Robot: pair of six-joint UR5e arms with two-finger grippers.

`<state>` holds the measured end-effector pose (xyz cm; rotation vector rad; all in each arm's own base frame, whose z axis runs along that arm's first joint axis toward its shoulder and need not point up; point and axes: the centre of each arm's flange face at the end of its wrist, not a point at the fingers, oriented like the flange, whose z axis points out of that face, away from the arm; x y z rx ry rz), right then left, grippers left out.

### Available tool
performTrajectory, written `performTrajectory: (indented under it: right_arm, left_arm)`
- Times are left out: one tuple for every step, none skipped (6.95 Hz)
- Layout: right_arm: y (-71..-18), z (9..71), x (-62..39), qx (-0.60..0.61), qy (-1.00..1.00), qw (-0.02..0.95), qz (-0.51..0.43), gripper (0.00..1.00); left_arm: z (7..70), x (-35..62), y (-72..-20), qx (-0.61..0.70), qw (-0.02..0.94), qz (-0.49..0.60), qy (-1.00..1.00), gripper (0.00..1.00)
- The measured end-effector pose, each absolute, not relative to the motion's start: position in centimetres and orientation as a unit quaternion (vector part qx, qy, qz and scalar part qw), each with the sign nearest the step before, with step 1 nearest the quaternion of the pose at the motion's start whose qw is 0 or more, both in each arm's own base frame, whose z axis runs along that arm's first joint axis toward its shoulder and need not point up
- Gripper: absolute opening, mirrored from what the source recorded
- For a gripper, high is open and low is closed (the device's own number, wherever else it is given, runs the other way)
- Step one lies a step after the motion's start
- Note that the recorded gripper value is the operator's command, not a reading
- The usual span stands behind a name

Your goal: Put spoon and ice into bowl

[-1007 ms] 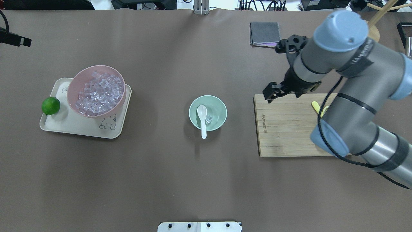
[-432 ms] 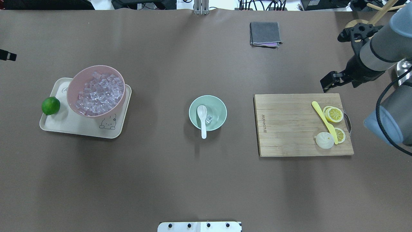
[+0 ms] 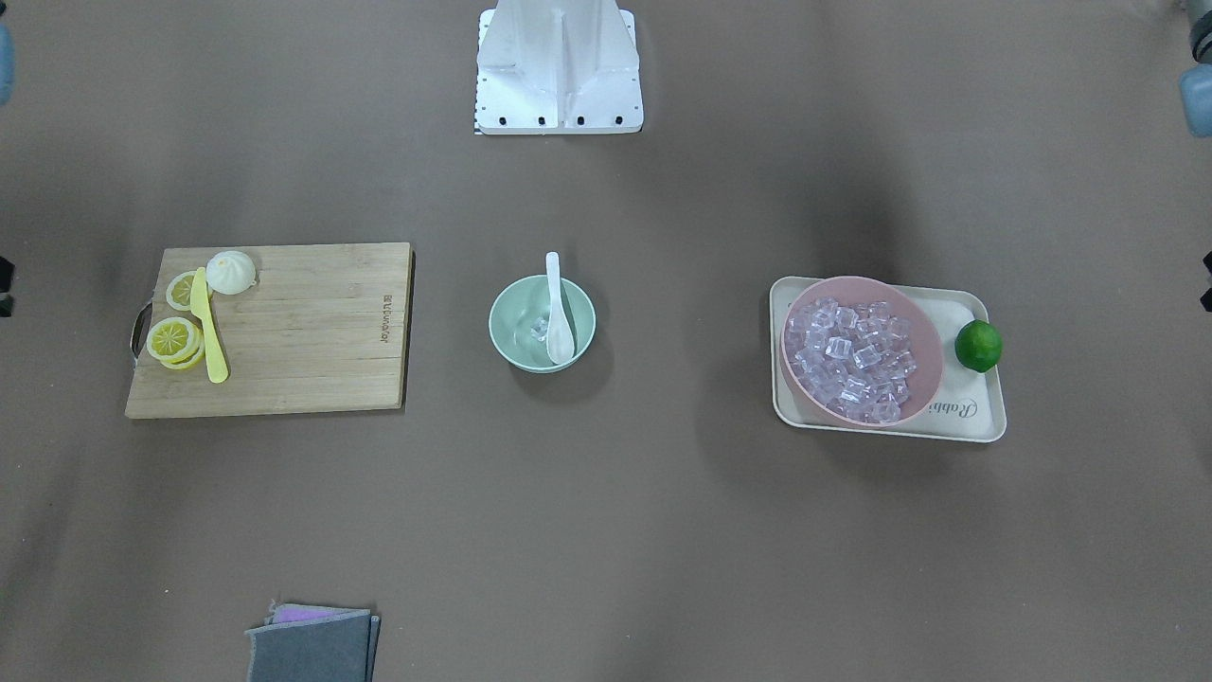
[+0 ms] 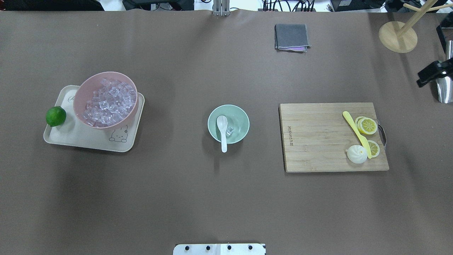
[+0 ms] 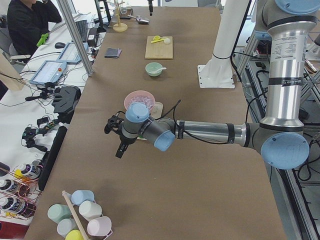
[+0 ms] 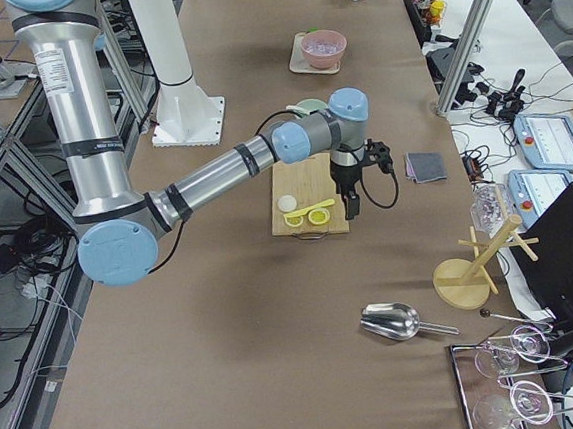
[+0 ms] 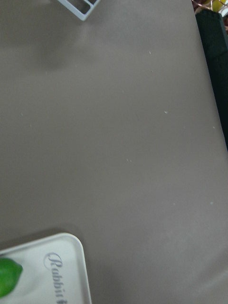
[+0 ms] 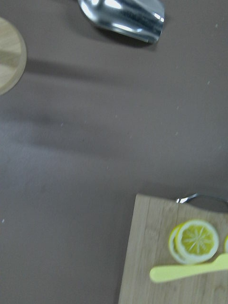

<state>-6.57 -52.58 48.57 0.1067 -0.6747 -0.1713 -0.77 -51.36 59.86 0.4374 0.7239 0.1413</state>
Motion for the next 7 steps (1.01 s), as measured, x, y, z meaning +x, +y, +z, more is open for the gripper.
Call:
performTrajectory:
  right_arm:
    - [-52.0,52.9,-1.9,0.049,-0.336,0.935,-0.105,1.0]
    - [-51.4,56.7,1.4,0.042,-0.343,0.931,-0.116,1.0]
    - [-50.8,59.2,3.1,0.032,-0.346,0.931,-0.116,1.0]
    - [-50.3,60.8,3.9,0.023,-0.348,0.931,-0.111,1.0]
    - [-49.8,61.6,4.3,0.018,-0.349,0.931,-0.106,1.0]
    - [-49.5,61.9,4.7,0.015,-0.349,0.931,-0.102,1.0]
    - [-49.4,62.2,5.0,0.014,-0.351,0.931,-0.097,1.0]
  left_arm:
    - [61.2,-2.4,-50.5,0.2,0.915,0.063,0.345,0.98]
    - [62.7,-3.4,-49.2,0.183,0.92,0.054,0.341,0.98]
    - [63.6,-4.1,-48.2,0.168,0.924,0.044,0.34,0.98]
    - [64.1,-4.5,-47.6,0.156,0.927,0.037,0.339,0.98]
    - [64.3,-4.6,-47.3,0.148,0.927,0.032,0.343,0.98]
    - [64.5,-4.6,-47.1,0.139,0.926,0.029,0.35,0.98]
    - [64.6,-4.6,-46.6,0.132,0.924,0.026,0.358,0.98]
